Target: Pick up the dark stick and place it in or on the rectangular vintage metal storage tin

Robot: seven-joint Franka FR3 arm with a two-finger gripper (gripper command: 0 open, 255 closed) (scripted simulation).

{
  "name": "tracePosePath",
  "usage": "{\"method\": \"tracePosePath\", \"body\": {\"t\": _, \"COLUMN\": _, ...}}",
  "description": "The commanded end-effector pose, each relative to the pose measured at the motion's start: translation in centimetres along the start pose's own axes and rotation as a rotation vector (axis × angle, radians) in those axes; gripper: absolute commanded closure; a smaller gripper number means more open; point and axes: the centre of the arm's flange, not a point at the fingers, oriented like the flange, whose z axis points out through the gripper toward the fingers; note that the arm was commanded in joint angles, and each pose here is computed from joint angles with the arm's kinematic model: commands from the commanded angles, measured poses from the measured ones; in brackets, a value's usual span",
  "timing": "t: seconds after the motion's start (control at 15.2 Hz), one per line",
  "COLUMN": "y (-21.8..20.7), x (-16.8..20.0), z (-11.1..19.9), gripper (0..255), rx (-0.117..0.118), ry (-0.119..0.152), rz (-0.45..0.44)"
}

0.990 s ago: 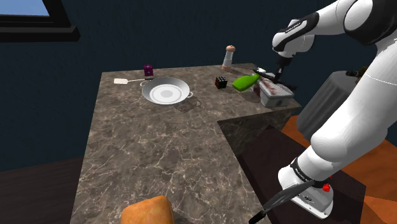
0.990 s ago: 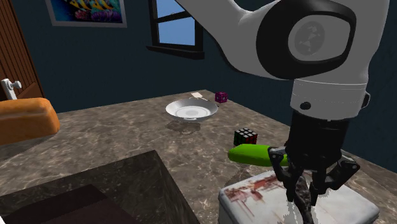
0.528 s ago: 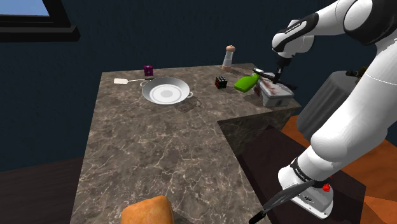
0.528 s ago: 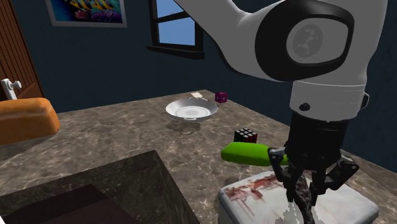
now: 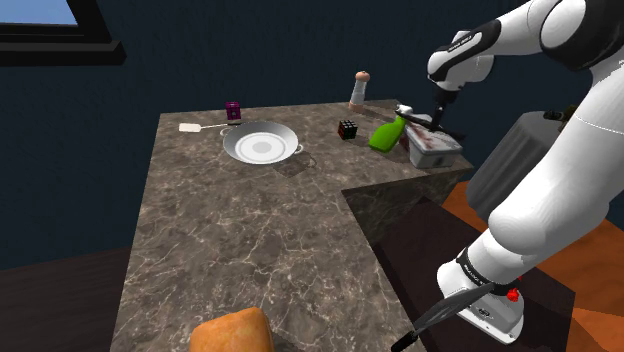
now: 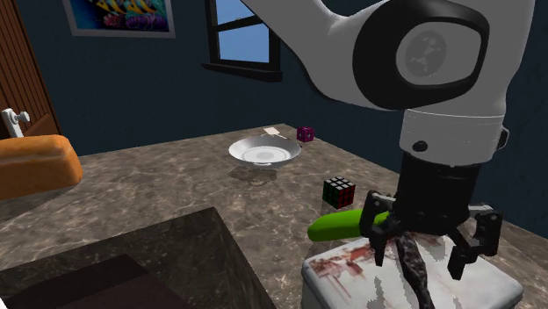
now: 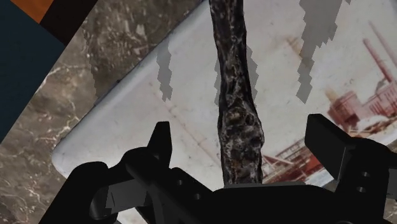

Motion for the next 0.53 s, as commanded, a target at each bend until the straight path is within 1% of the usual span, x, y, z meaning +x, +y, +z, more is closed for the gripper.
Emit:
{"method": "tracePosePath", "body": {"t": 0.0, "y": 0.0, "x": -0.1, "z": -2.1, "gripper": 0, "rx": 0.000, "ry": 0.000, "rz": 0.000}}
{"method": "tracePosePath", "body": {"t": 0.13, "y": 0.0, "x": -0.1, "z": -4.4, "gripper": 0, "rx": 0.000, "ry": 0.000, "rz": 0.000}}
{"method": "tracePosePath", "body": {"t": 0.46, "y": 0.0, "x": -0.1, "z": -4.4, "gripper": 0, "rx": 0.000, "ry": 0.000, "rz": 0.000}}
